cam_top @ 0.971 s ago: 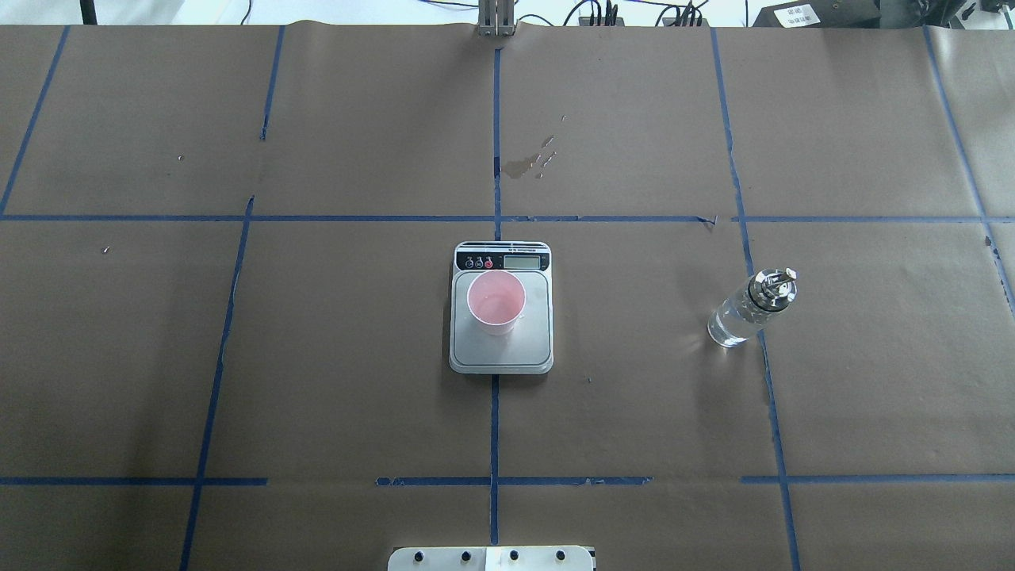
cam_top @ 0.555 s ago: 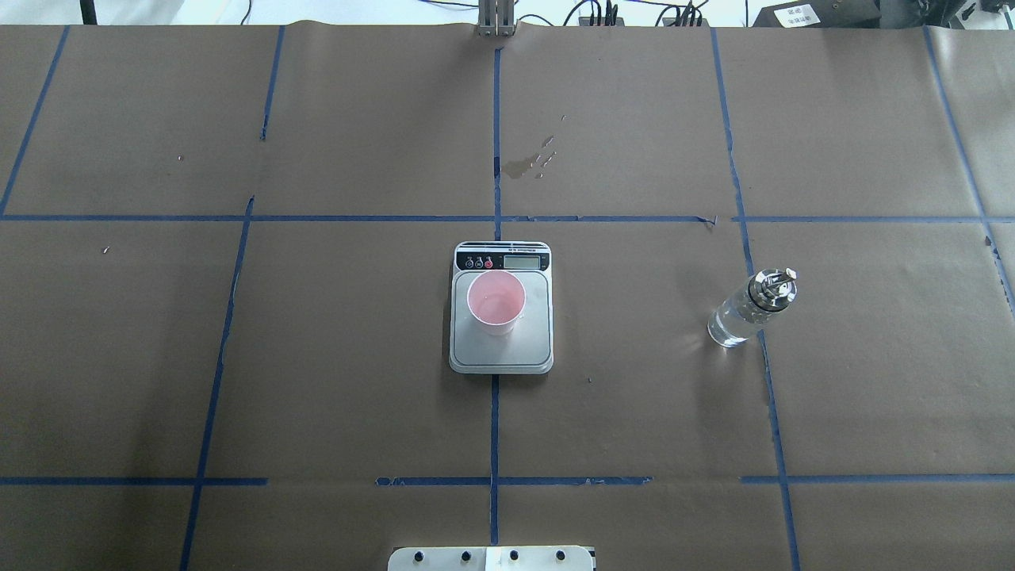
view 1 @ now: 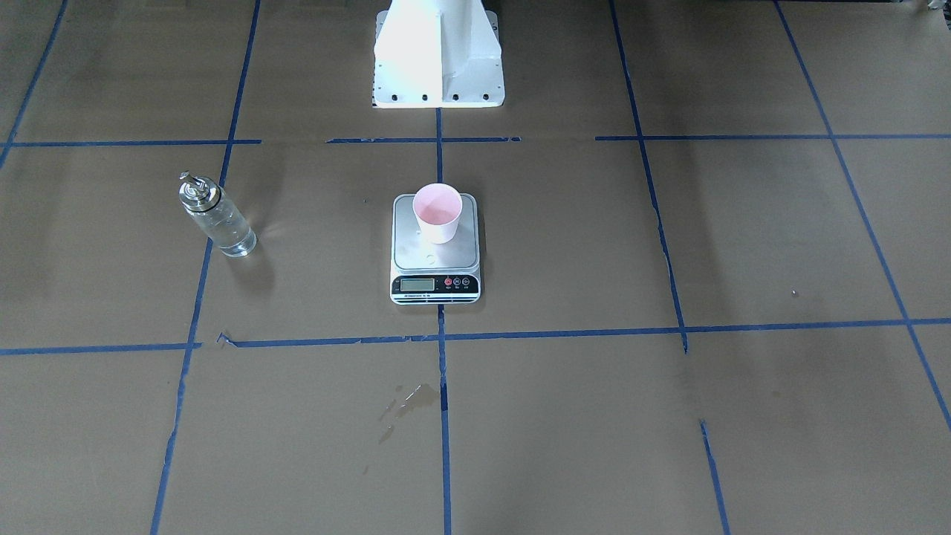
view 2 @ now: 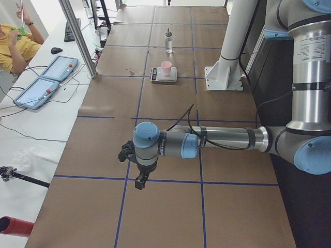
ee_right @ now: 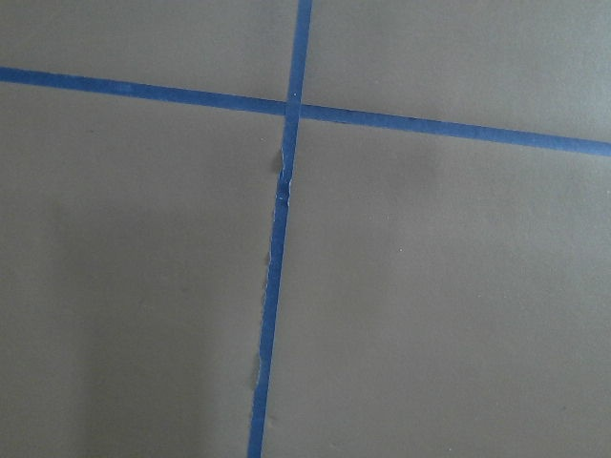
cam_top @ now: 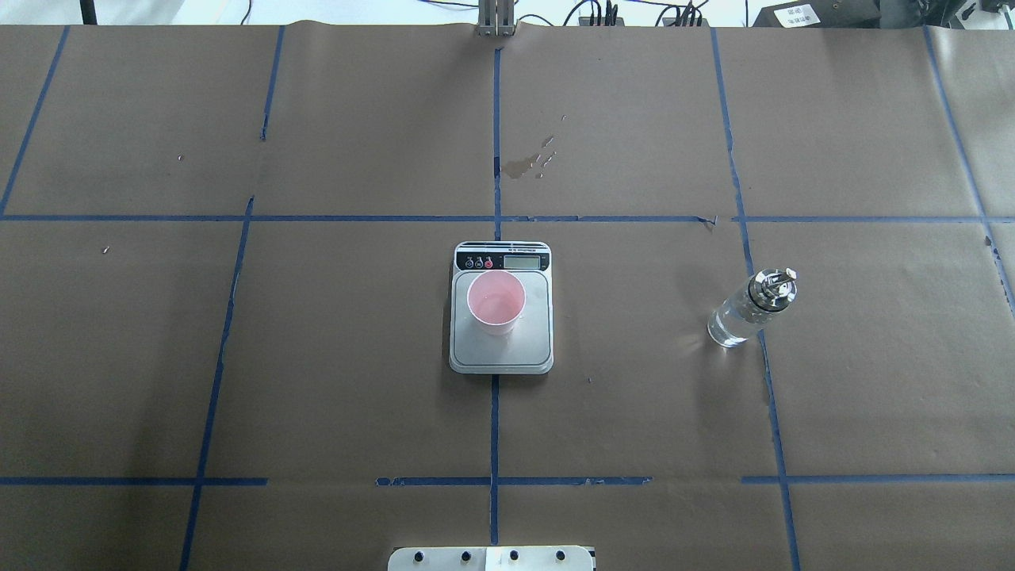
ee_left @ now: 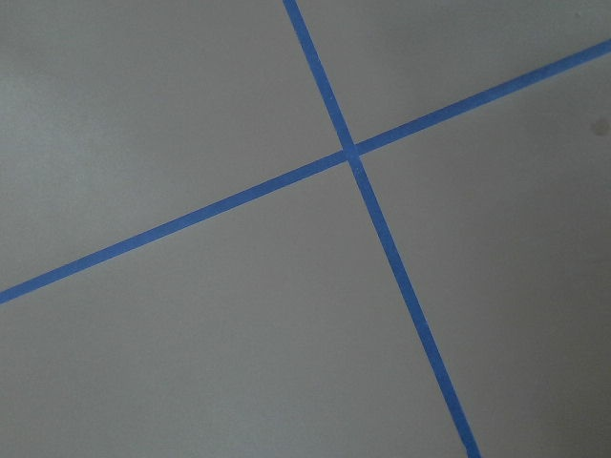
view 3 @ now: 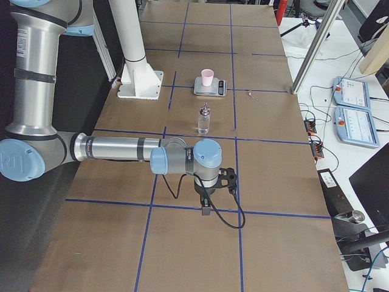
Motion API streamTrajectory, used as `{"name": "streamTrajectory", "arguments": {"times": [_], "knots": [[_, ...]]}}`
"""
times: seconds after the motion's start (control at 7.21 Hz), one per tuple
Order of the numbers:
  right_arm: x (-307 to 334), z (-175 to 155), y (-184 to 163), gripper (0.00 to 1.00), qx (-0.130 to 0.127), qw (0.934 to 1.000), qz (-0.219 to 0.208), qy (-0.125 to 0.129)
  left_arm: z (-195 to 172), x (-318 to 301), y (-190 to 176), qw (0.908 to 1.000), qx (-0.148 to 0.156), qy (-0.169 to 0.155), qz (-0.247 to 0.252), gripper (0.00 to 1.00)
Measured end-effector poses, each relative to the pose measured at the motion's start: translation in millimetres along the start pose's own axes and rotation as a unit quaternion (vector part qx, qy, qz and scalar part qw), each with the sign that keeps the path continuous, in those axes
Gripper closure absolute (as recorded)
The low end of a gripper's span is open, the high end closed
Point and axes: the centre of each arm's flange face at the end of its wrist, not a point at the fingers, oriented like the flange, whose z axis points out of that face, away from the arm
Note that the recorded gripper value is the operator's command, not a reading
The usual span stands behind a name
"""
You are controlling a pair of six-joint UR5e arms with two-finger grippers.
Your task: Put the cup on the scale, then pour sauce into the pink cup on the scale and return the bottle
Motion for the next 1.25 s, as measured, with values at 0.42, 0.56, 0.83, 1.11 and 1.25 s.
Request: {"name": "streamTrajectory", "arguments": {"times": [0.42, 0.56, 0.83, 1.11, 1.25], "knots": [[0.9, 1.0, 0.3, 0.0, -0.001, 1.0, 0.001, 0.0, -1.0, 1.3, -0.7, 1.0, 0.001, 0.0, 0.002, 0.0], [1.5, 1.7, 0.4, 0.0, -0.001, 1.0, 0.001, 0.0, -1.0, 1.5, -0.8, 1.0, 0.001, 0.0, 0.002, 0.0], [2.2, 2.8, 0.5, 0.0, -0.002, 1.0, 0.001, 0.001, -1.2, 1.6, -1.0, 1.0, 0.001, 0.0, 0.002, 0.0], [2.5, 3.0, 0.6, 0.0, -0.002, 1.0, 0.001, 0.001, -1.2, 1.5, -1.3, 1.0, 0.001, 0.0, 0.002, 0.0], [2.6, 3.0, 0.6, 0.0, -0.002, 1.0, 0.001, 0.001, -1.2, 1.5, -1.3, 1.0, 0.001, 0.0, 0.002, 0.0]]}}
